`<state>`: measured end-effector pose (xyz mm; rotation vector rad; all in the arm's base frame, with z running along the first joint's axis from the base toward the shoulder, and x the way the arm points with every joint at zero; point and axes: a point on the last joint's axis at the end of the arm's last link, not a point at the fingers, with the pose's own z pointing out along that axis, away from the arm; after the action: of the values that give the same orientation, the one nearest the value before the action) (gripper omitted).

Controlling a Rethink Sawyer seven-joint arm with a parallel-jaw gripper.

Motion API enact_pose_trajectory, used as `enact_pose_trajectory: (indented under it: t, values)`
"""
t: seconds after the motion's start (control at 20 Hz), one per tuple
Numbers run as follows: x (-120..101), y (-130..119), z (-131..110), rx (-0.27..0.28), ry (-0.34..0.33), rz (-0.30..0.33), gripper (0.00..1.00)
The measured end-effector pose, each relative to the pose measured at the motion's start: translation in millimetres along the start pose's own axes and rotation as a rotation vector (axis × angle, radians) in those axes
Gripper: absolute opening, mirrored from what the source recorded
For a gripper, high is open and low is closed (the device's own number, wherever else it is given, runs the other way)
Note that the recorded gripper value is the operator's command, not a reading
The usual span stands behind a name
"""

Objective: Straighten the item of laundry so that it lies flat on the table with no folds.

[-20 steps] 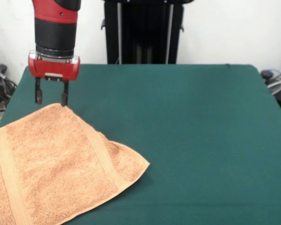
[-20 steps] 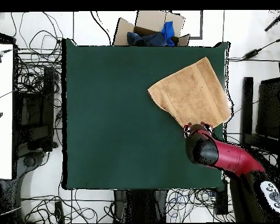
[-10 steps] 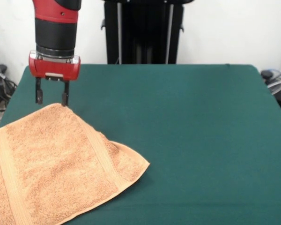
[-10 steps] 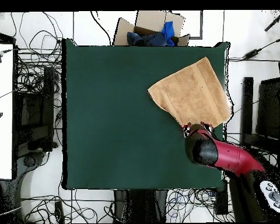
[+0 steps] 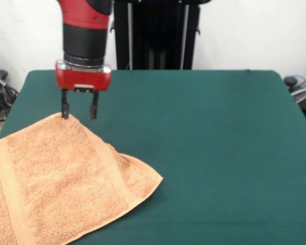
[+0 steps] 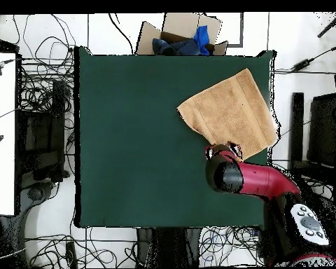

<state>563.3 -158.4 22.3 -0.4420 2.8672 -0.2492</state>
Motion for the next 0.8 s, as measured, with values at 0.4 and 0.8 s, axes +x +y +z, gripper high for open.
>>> enact_pose_trajectory:
  t: [0.4, 0.8]
  values:
    - [6.9, 12.6, 0.3, -0.025, 0.063, -0.075, 1.00]
    - [17.9, -13.2, 6.8, -0.046, 0.043, -0.003, 1.00]
